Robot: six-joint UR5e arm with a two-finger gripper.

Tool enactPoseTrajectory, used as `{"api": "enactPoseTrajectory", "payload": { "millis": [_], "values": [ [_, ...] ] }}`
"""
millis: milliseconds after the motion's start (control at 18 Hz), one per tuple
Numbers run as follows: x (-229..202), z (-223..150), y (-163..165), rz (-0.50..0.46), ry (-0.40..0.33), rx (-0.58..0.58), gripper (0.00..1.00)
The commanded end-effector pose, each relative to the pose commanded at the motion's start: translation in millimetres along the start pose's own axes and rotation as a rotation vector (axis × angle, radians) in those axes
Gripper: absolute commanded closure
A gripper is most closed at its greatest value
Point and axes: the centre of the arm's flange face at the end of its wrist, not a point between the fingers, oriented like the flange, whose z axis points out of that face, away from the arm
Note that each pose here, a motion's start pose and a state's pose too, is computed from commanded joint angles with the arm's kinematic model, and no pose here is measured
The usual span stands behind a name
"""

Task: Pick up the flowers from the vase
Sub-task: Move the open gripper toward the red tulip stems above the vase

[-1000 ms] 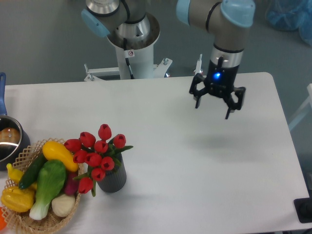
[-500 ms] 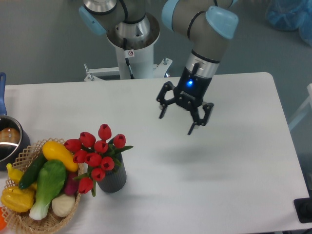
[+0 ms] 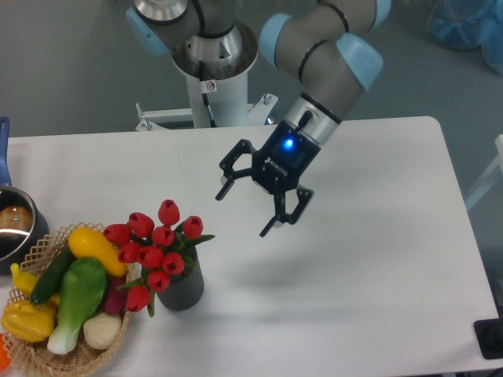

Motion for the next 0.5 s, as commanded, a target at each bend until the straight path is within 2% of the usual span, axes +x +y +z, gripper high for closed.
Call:
{"api": "enactPoseTrajectory", "payload": {
  "millis": [167,333,500],
  "values": [
    [2,16,5,0.001,0.029,-0.007,0.01],
    [1,39,17,0.046,0.070,-0.016,0.04],
    [1,48,21,0.062,0.085,-0.017,0.04]
  ]
}}
